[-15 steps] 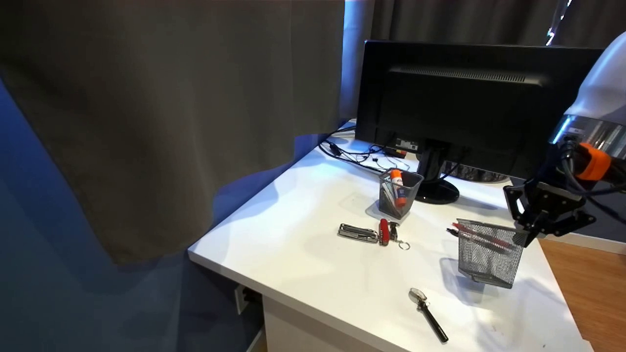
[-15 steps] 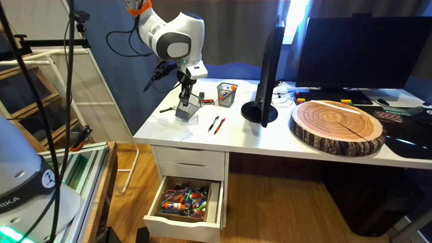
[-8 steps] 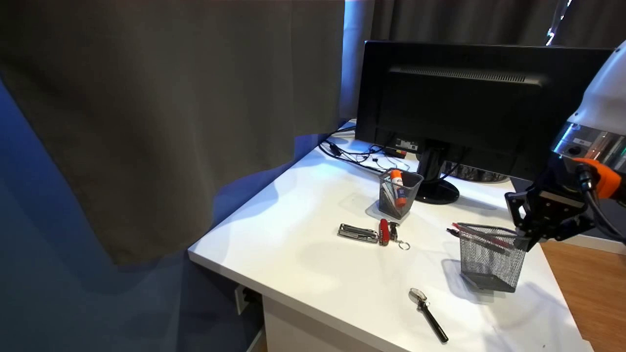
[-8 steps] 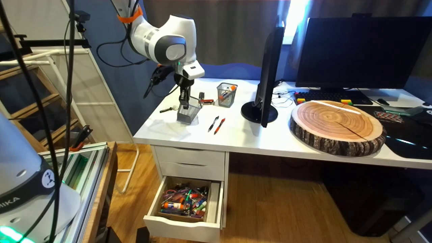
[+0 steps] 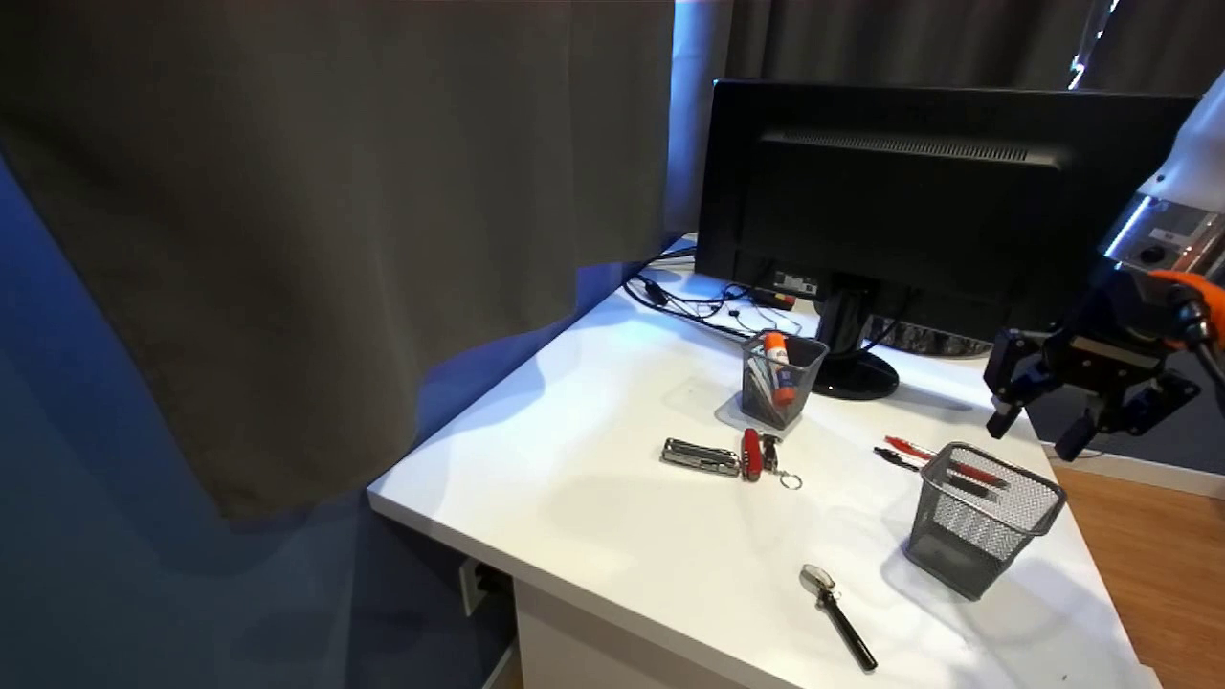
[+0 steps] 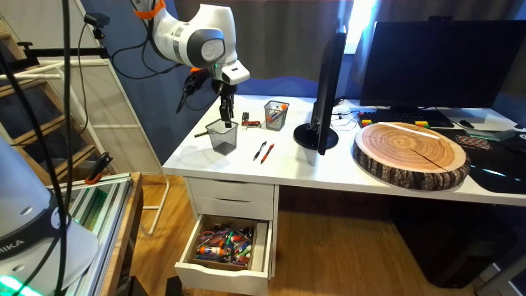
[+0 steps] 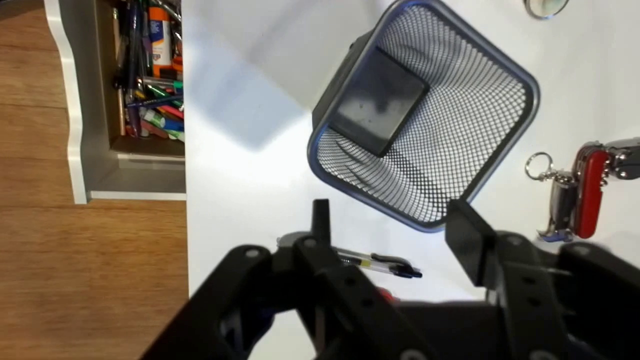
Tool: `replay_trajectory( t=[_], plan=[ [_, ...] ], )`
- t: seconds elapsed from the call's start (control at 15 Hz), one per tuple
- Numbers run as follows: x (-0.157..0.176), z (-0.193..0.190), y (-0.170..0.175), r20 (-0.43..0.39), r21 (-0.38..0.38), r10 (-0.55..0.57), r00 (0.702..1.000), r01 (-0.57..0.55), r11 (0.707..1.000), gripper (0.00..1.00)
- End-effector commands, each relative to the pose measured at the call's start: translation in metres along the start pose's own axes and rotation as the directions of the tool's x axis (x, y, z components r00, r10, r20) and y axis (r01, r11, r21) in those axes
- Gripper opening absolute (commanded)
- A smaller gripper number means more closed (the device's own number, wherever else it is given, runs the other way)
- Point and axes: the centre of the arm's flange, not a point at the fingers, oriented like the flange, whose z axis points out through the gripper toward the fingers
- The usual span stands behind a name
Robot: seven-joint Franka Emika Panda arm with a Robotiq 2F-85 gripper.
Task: Pick up the red and black pen together and put them on the table, turn the gray pen holder the right way up
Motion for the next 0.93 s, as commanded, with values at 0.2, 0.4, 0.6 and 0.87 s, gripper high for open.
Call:
replay_trajectory(
  t=[0.2,0.4,0.6,0.87],
  plan=[
    [-0.006,-0.065,0.000,-0.037,-0.010,-0.013,0.999,0.012,1.000,1.00],
    [-0.005,-0.091,-0.004,-0.044,-0.052,-0.016,0.999,0.014,0.999,1.00],
    [-0.003,-0.117,-0.008,-0.050,-0.079,-0.023,0.998,0.019,0.997,1.00],
    [-0.004,-0.151,-0.013,-0.069,-0.097,-0.031,0.997,0.024,0.995,1.00]
  ],
)
